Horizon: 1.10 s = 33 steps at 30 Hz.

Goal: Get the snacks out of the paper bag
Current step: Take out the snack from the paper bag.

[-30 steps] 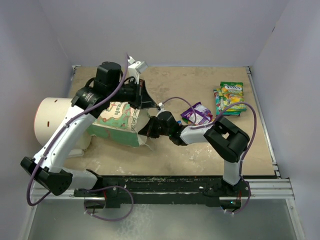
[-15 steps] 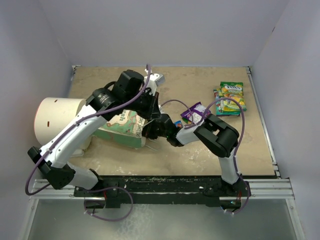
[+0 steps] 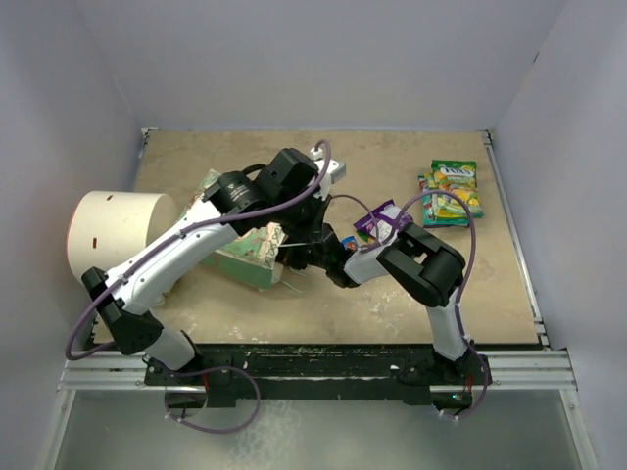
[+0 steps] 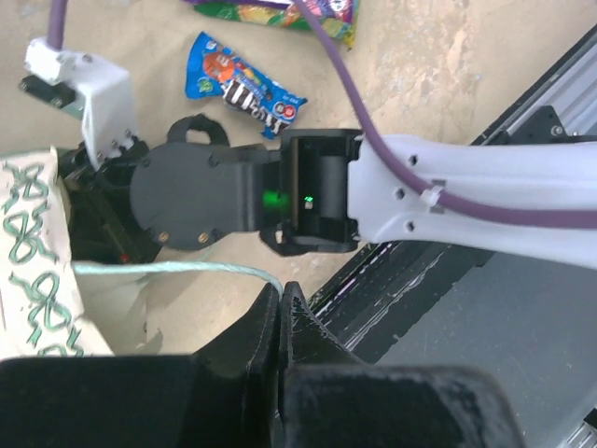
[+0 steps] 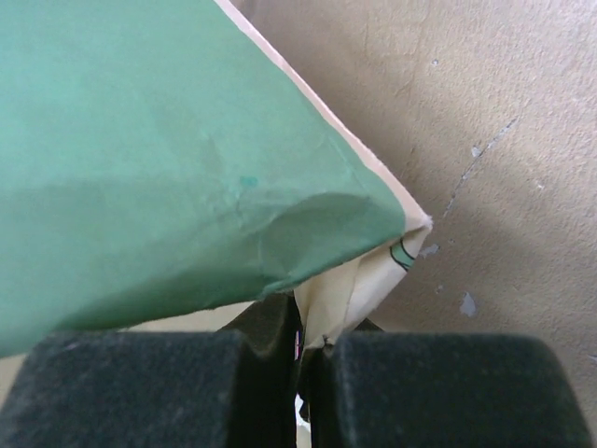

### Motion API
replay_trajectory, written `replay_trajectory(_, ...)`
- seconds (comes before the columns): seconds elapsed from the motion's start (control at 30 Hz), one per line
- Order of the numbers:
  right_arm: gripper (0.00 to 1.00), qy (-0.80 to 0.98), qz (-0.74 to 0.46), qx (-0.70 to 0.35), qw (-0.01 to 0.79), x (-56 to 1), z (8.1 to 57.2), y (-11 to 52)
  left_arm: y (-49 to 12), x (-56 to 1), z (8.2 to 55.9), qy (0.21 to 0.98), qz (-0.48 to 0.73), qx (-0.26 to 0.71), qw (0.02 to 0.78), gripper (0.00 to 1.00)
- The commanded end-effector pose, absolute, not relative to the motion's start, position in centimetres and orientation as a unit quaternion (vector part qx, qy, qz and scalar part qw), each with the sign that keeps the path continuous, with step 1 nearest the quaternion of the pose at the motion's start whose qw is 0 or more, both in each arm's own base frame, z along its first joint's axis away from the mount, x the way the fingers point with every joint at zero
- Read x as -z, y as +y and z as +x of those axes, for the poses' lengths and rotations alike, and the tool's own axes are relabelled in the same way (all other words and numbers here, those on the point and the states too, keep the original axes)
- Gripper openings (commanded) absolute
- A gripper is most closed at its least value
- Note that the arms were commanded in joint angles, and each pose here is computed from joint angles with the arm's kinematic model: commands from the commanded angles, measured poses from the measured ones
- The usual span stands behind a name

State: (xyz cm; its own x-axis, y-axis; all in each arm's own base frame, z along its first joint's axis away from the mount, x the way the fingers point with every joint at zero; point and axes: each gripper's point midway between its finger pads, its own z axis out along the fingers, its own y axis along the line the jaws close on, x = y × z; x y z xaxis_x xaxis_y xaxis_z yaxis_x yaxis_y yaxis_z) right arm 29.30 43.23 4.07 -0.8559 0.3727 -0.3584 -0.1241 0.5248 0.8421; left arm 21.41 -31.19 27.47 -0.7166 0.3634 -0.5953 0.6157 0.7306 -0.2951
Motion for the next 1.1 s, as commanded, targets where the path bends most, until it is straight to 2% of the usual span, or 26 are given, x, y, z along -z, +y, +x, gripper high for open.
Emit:
replay_trajectory(0.0, 0.04, 0.813, 0.079, -0.502, 0.284, -5.6, 30.3, 44.0, -29.4, -30.0, 21.0, 0.884, 0.258, 0.248, 0.302, 0.0)
replay_trajectory(0.1, 0.04, 0.814, 0.083, -0.499, 0.285, -5.0, 30.9, 44.5, -28.8, -30.7, 20.8, 0.884, 0.253, 0.244, 0.309, 0.0)
replay_trajectory(0.3, 0.06, 0.792, 0.084, -0.53, 0.29, -7.0, 31.0, 45.0, -33.6, -31.5, 21.9, 0.872, 0.275, 0.281, 0.291, 0.0)
replay_trajectory(0.4, 0.07, 0.794, 0.077, -0.517, 0.309, -7.0, 30.9, 43.9, -32.7, -30.9, 21.2, 0.881, 0.279, 0.256, 0.283, 0.0)
replay_trajectory(0.57, 0.07, 0.777, 0.073, -0.547, 0.303, -7.8, 31.5, 45.6, -30.0, -30.4, 20.3, 0.892, 0.26, 0.232, 0.289, 0.0)
replay_trajectory(0.67, 0.07, 0.777, 0.071, -0.537, 0.32, -8.3, 31.9, 44.9, -30.1, -29.6, 20.2, 0.897, 0.262, 0.223, 0.276, 0.0)
replay_trajectory(0.8, 0.07, 0.767, 0.066, -0.548, 0.327, -9.3, 32.2, 45.4, -31.3, -31.4, 19.1, 0.893, 0.268, 0.229, 0.28, 0.0)
replay_trajectory(0.9, 0.07, 0.75, 0.061, -0.566, 0.337, -11.4, 33.0, 46.4, -29.8, -32.6, 18.6, 0.9, 0.27, 0.187, 0.285, 0.0)
replay_trajectory(1.07, 0.08, 0.752, 0.069, -0.569, 0.325, -11.3, 33.2, 46.4, -29.8, -30.3, 19.0, 0.902, 0.268, 0.173, 0.291, 0.0)
